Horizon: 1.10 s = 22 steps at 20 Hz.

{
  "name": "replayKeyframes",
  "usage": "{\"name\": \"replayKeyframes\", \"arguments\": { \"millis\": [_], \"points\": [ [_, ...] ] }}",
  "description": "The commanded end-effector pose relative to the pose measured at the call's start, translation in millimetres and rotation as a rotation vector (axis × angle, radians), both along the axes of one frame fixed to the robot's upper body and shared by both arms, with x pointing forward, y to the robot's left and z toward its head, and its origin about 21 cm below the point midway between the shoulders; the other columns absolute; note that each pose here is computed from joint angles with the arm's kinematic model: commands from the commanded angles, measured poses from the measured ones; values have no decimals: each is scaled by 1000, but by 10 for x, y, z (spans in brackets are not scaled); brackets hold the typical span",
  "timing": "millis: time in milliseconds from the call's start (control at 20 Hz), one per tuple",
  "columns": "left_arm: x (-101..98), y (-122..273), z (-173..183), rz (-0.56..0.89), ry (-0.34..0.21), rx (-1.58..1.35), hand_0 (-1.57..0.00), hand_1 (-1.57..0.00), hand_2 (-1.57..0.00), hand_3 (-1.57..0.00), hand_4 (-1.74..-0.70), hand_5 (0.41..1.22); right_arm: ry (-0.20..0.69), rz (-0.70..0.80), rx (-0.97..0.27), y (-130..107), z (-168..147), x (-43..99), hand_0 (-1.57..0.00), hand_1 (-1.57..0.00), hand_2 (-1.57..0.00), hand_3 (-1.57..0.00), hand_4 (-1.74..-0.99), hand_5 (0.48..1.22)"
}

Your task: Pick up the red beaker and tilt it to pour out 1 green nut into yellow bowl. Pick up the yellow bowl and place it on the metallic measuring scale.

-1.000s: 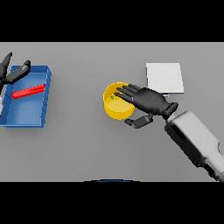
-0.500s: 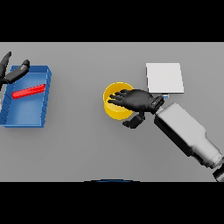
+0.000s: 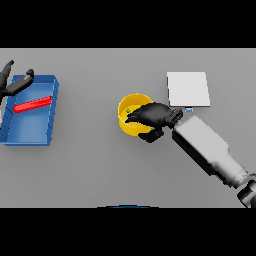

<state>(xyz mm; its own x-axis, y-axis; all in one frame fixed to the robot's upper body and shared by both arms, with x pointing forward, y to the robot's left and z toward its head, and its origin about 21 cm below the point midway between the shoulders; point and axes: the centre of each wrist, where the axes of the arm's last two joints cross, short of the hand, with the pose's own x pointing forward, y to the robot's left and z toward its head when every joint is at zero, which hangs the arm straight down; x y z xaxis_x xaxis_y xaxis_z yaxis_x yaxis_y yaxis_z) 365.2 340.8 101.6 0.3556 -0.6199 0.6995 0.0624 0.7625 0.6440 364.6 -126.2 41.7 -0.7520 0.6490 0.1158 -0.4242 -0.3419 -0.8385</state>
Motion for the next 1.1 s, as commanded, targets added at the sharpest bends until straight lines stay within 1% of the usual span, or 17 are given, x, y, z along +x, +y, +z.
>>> {"name": "replayKeyframes", "arguments": {
  "millis": [0, 50, 100, 150, 200, 250, 350, 450, 500, 600, 650, 700, 800, 900, 950, 1000, 1050],
  "points": [
    [1, 32, 12, 2, -4, 4, 1, 1, 1, 1, -789, 710, -2, 9, 7, 7, -6, -5, -455, -407, -349, -322, -1363, 957],
    [-15, 39, -19, 2, -5, 1, 1, 1, 1, 1, -788, 710, 6, 18, 14, -24, -11, -16, -678, -640, -594, -572, -1435, 1010],
    [-11, 53, 1, 4, -8, -3, 1, 1, 1, 1, -788, 710, 5, 18, 17, -34, 33, -1, -857, -826, -789, -679, -1492, 1052],
    [-13, 37, 17, -3, -11, -6, 1, 1, 1, 1, -787, 707, 7, 14, 13, -3, 21, -5, -999, -975, -945, -792, -1540, 1086],
    [-7, 31, 0, -3, -3, -4, 1, 1, 1, 1, -787, 707, 10, 27, 5, 3, 37, -8, -1114, -1094, -1071, -882, -1578, 1113],
    [12, 10, 16, 2, -1, 0, 1, 1, 1, 1, -785, 709, 12, 23, 4, 33, 48, -2, -1205, -1189, -1129, -969, -1611, 1135],
    [1, 14, -4, 1, -3, 5, 1, 1, 1, 1, -784, 711, 31, 25, -2, -23, 68, 1, -1337, -1327, -1246, -1066, -1658, 1166],
    [12, 11, 29, 2, -5, 10, 1, 1, 1, 1, -782, 710, 37, 11, -10, -30, 107, -8, -1421, -1415, -1323, -1130, -1688, 1186],
    [14, 18, 19, 0, -10, 1, 1, 1, 1, 1, -785, 712, 32, 7, -10, -13, 108, -14, -1451, -1446, -1330, -1171, -1698, 1193],
    [0, 39, 1, -1, 1, -2, 1, 1, 1, 1, -786, 704, 25, 18, 7, -64, 165, -4, -1494, -1491, -1362, -1198, -1714, 1203],
    [-30, 20, 2, -7, -7, 5, 1, 1, 1, 1, -782, 703, 19, 5, 12, -47, 175, -3, -1510, -1507, -1387, -1195, -1719, 1207],
    [-21, 34, 1, 2, -1, 10, 1, 1, 1, 1, -778, 704, 14, 0, 15, -58, 263, 1, -1522, -1520, -1415, -1185, -1724, 1209],
    [-1, 19, 8, -2, -5, 16, 1, 1, 1, 1, -774, 706, 5, -11, 16, -93, 398, 27, -1540, -1538, -1447, -1165, -1730, 1214],
    [-11, 8, 13, -4, -5, 15, 1, 1, 1, 1, -770, 705, 0, -21, 9, -120, 504, 20, -1551, -1550, -1481, -1157, -1734, 1216],
    [12, -18, 33, -10, -8, 2, 1, 1, 1, 1, -776, 702, -16, -30, 9, -129, 583, 27, -1555, -1554, -1491, -1153, -1735, 1217],
    [13, 3, 45, -9, -11, 2, 1, 1, 1, 1, -780, 702, -17, -38, 2, -225, 633, 38, -1558, -1558, -1451, -1204, -1736, 1218],
    [10, -1, 44, -10, -15, -4, 1, 1, 1, 1, -782, 702, -42, -63, -9, -250, 659, 19, -1561, -1560, -1433, -1215, -1737, 1219]
  ]
}}
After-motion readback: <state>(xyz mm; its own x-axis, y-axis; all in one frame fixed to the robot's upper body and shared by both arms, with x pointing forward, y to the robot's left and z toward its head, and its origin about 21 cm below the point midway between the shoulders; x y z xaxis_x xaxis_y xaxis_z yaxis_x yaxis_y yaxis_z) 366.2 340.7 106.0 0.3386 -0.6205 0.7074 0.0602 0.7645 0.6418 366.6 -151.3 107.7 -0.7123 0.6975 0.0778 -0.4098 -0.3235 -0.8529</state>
